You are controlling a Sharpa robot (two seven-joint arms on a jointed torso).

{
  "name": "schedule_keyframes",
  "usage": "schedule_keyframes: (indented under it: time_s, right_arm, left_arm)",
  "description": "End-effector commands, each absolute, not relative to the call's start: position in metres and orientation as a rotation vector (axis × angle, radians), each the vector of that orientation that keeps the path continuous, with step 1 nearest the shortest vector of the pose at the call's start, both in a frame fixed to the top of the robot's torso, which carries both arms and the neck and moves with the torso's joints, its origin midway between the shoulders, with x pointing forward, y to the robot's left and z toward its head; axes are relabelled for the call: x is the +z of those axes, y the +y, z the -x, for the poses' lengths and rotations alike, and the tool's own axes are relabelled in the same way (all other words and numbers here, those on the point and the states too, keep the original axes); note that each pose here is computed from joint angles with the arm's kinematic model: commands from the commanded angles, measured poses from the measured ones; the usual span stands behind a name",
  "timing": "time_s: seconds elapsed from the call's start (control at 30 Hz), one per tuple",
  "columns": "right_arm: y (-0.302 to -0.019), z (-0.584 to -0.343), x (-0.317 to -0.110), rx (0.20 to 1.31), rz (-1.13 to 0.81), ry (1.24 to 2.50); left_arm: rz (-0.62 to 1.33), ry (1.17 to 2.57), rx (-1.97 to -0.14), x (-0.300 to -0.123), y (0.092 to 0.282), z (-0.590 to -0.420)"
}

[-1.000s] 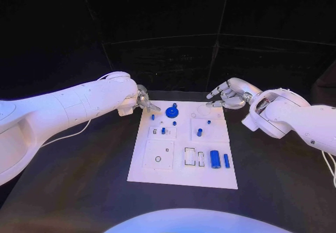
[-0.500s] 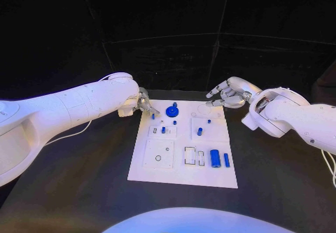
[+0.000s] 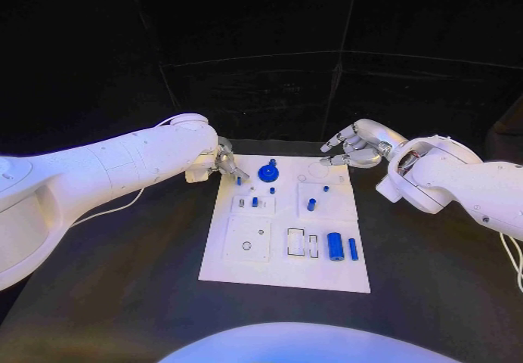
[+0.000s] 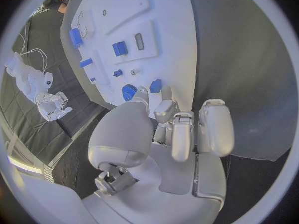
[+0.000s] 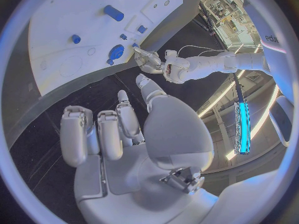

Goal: Assemble the parts on the task board

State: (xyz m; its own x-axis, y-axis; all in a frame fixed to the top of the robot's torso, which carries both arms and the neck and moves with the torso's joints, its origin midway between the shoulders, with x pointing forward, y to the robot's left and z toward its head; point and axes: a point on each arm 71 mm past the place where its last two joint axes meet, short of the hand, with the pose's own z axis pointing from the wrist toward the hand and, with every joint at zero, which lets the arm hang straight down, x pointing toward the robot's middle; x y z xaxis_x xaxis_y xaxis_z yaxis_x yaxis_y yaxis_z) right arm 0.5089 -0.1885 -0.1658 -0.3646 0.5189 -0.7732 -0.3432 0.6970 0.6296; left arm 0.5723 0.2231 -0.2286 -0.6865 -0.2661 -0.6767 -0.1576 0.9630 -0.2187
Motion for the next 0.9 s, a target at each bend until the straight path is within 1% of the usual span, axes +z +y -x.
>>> schedule_keyframes:
  time_s: [0.03, 0.57, 0.9]
  right_arm:
    - [-0.1872, -0.5088, -0.1645, 0.914, -0.132, 1.722]
    - [-0.1865, -0.5089, -0.1644, 0.916, -0.131, 1.720]
    - [-0.1866, -0.5089, -0.1646, 0.915, -0.131, 1.724]
  left_arm:
    - [0.288, 2.340, -0.200, -0.2278, 0.2201, -0.5722]
    - [0.297, 2.334, -0.228, -0.2278, 0.2169, -0.5725]
    - [0.357, 2.294, -0.284, -0.2259, 0.2184, -0.5727]
